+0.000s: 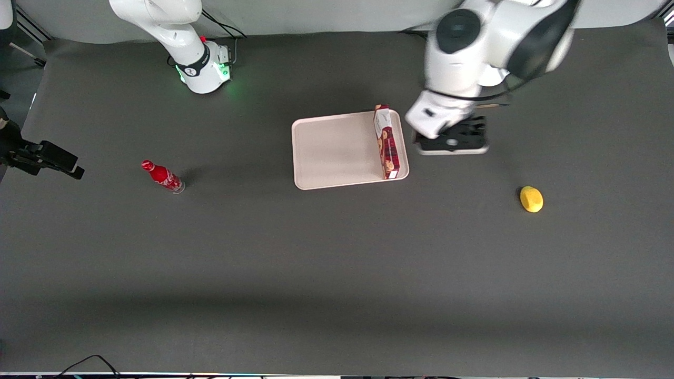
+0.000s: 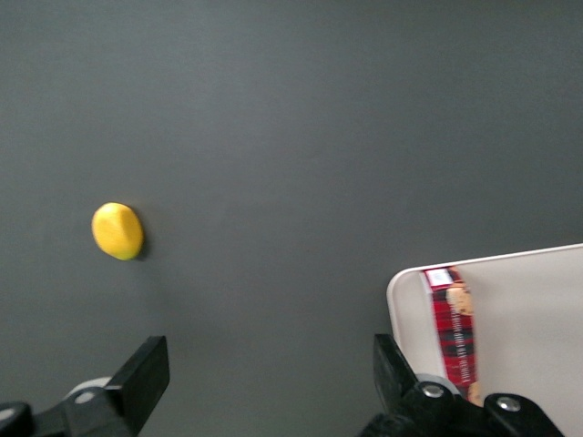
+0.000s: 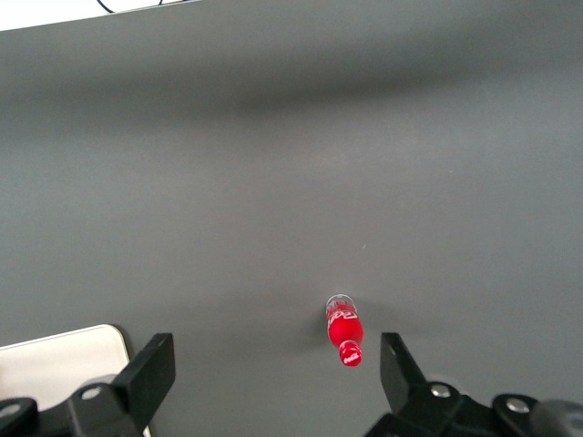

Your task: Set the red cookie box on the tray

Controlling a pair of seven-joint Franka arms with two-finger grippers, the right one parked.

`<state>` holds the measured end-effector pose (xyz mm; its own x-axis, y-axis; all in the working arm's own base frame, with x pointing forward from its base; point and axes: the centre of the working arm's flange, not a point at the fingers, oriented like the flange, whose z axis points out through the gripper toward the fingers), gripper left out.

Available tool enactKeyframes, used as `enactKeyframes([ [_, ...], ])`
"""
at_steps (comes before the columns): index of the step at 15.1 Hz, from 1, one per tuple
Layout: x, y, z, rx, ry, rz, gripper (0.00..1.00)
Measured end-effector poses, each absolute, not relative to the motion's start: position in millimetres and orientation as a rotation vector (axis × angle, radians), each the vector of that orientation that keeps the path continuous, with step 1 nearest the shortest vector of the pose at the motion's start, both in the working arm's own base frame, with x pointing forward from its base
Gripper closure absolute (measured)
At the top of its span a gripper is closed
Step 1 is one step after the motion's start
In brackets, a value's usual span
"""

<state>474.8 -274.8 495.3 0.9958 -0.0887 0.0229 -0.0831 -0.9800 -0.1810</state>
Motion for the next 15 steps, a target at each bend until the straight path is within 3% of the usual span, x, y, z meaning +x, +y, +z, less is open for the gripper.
enactKeyframes([
  [8, 521, -65, 564, -3.056, -0.123, -0.011, 0.00],
  [15, 540, -38, 587, -3.105, -0.127, -0.074, 0.00],
])
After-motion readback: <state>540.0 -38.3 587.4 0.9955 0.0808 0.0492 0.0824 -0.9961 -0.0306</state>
